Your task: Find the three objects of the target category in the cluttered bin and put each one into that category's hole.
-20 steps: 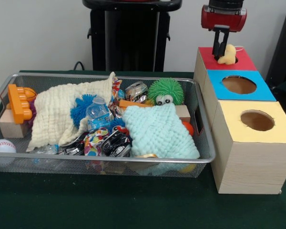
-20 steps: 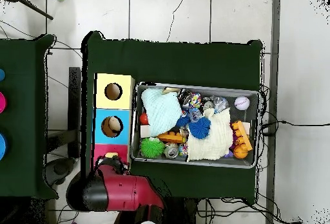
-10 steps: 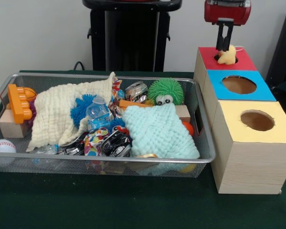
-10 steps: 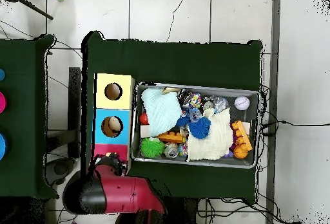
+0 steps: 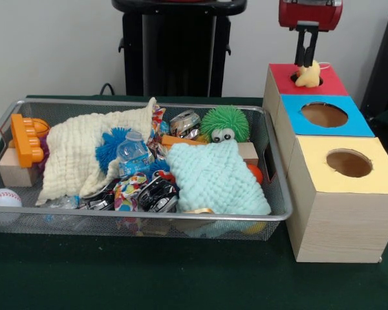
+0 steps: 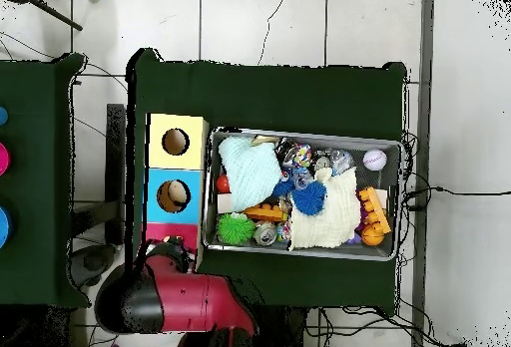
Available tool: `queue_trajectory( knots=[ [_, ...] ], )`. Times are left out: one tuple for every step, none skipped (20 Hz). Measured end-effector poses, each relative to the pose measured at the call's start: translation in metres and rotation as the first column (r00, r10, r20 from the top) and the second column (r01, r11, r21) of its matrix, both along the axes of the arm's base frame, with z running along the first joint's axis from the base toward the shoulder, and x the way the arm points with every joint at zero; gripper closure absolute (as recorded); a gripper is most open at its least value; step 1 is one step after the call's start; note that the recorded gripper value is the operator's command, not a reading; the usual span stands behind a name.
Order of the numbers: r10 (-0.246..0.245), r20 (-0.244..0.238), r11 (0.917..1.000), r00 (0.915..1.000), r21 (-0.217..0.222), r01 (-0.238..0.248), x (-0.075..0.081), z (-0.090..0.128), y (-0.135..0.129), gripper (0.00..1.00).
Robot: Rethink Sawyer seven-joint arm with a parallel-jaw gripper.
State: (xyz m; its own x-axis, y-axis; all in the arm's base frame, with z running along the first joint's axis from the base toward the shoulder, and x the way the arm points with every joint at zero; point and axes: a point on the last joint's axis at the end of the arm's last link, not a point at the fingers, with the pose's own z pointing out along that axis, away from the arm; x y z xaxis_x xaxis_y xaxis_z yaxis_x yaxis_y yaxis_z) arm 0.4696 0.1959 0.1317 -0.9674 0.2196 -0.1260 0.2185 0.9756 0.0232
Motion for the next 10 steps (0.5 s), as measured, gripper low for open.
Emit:
queue_trajectory(
  knots=[
    [0.001,-0.005,1.0,1.0,0.0,-0.001,-0.001,-0.002,0.001,1.0],
    [0.002,-0.008,1.0,1.0,0.001,-0.002,-0.002,-0.003,0.001,1.0],
    [0.004,-0.013,1.0,0.9999,0.002,-0.004,-0.003,-0.005,0.002,1.0],
    [0.006,-0.019,1.0,0.9998,0.003,-0.006,-0.004,-0.007,0.003,1.0],
    [0.008,-0.024,1.0,0.9997,0.004,-0.008,-0.005,-0.01,0.004,1.0],
    [0.012,-0.031,0.9999,0.9995,0.006,-0.011,-0.006,-0.013,0.006,1.0],
    [0.014,-0.037,0.9999,0.9992,0.009,-0.014,-0.007,-0.015,0.007,1.0],
    [0.017,-0.043,0.9998,0.999,0.01,-0.016,-0.008,-0.017,0.009,1.0],
    [0.019,-0.048,0.9998,0.9987,0.012,-0.019,-0.01,-0.02,0.01,1.0],
    [0.022,-0.054,0.9997,0.9983,0.014,-0.021,-0.011,-0.022,0.011,1.0]
  ],
)
